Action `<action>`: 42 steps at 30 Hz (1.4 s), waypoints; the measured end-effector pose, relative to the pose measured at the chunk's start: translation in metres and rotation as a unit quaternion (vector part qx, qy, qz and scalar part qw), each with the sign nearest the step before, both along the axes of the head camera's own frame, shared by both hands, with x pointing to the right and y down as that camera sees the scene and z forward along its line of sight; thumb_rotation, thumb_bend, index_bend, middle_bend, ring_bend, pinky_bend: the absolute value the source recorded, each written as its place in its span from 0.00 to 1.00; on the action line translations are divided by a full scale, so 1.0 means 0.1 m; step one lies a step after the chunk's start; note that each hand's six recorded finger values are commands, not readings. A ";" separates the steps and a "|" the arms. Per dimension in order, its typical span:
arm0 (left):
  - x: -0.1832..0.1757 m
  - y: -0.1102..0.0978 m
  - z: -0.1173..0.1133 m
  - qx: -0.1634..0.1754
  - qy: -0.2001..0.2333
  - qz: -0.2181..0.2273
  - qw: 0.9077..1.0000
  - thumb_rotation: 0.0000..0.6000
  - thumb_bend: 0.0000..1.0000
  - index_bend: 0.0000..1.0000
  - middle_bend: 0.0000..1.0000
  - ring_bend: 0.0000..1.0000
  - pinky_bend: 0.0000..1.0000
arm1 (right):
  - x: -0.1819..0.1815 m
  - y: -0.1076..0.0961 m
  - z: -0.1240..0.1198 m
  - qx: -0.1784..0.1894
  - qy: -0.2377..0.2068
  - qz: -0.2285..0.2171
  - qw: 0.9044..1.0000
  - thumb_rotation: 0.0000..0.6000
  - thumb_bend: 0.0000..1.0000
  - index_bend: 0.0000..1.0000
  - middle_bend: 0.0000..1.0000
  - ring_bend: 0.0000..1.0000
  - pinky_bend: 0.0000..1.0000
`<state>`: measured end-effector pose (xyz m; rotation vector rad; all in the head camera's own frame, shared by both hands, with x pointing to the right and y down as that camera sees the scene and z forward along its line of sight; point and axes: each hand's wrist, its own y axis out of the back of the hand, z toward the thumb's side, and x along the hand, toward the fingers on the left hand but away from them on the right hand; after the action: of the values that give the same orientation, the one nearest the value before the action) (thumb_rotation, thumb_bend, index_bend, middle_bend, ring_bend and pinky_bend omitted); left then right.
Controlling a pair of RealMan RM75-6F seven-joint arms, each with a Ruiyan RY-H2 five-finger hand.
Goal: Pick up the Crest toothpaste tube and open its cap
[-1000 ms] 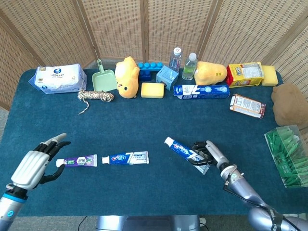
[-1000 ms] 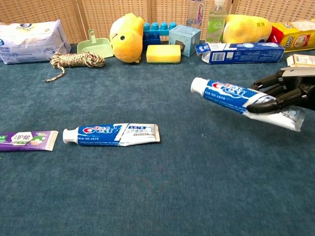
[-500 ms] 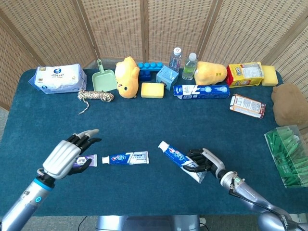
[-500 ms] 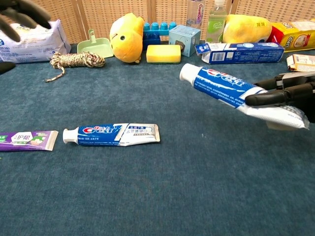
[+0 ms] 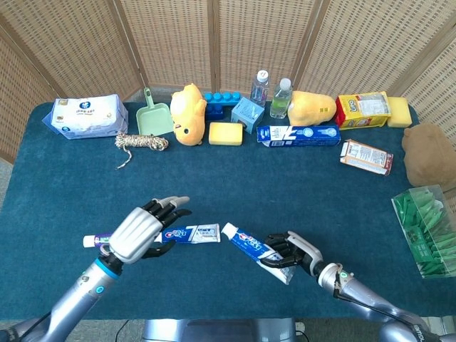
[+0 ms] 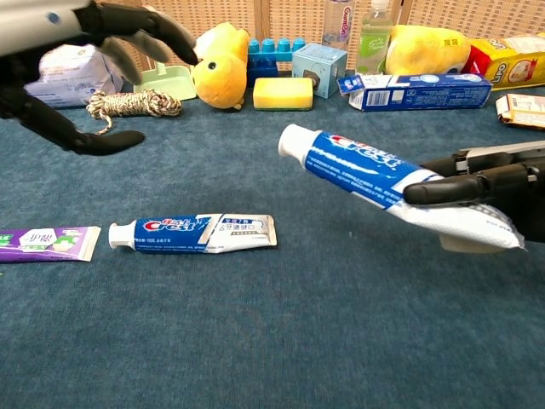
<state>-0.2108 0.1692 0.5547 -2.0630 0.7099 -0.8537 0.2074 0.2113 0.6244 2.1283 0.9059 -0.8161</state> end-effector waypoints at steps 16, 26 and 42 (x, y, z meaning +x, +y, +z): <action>0.42 0.14 0.21 -0.024 0.037 0.003 0.999 1.00 0.30 0.26 0.21 0.24 0.30 | -0.26 0.12 -0.11 -0.022 -0.046 -0.008 0.999 1.00 0.45 0.91 0.85 0.83 0.90; 0.59 0.17 0.24 -0.049 0.061 -0.004 0.997 1.00 0.30 0.33 0.24 0.26 0.33 | -0.36 0.20 -0.17 -0.031 -0.065 -0.021 0.997 1.00 0.45 0.91 0.85 0.83 0.90; 0.63 0.17 0.22 -0.072 0.075 -0.012 0.995 1.00 0.31 0.42 0.27 0.28 0.35 | -0.35 0.23 -0.17 -0.043 -0.072 -0.019 0.996 1.00 0.45 0.91 0.85 0.83 0.90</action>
<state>-0.1473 0.1866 0.5770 -2.2697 0.7735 -0.7888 0.1719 0.2342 0.6078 2.1046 0.7431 -0.6982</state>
